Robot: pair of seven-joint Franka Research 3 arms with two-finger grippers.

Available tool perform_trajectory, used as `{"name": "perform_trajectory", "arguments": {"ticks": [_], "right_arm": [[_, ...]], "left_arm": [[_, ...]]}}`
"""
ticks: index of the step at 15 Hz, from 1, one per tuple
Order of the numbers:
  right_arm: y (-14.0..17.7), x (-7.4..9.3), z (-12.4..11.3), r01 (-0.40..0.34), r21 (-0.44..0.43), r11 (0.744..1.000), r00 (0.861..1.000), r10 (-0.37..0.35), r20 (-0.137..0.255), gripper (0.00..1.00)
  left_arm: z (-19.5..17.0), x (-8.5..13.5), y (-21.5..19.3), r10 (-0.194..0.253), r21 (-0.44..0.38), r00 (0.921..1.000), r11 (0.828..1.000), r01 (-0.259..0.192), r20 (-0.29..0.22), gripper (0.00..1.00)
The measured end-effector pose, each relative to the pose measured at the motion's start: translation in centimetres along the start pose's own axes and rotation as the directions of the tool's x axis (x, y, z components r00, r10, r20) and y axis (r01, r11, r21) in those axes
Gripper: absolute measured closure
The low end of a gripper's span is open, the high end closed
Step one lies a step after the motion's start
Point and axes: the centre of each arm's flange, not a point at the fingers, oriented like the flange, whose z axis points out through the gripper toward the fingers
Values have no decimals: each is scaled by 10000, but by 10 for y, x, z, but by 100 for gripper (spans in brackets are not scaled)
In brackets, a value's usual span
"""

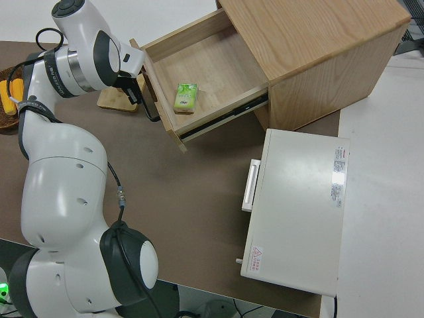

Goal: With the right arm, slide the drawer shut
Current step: 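Push the drawer front away from the robot with the right gripper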

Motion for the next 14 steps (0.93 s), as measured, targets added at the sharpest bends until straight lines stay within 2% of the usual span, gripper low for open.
{"name": "perform_trajectory", "arguments": {"ticks": [5, 11, 14], "right_arm": [[0, 15, 8, -198, 135, 9997, 9998, 199, -53, 99], [9, 45, 6, -328, 351, 9988, 9993, 333, -147, 99], [17, 67, 4, -363, 491, 9981, 9991, 374, -222, 99]], "left_arm": [[0, 0, 0, 0, 0, 10000, 10000, 0, 0, 0], [0, 0, 0, 0, 0, 10000, 10000, 0, 0, 0], [0, 0, 0, 0, 0, 10000, 10000, 0, 0, 0]]}}
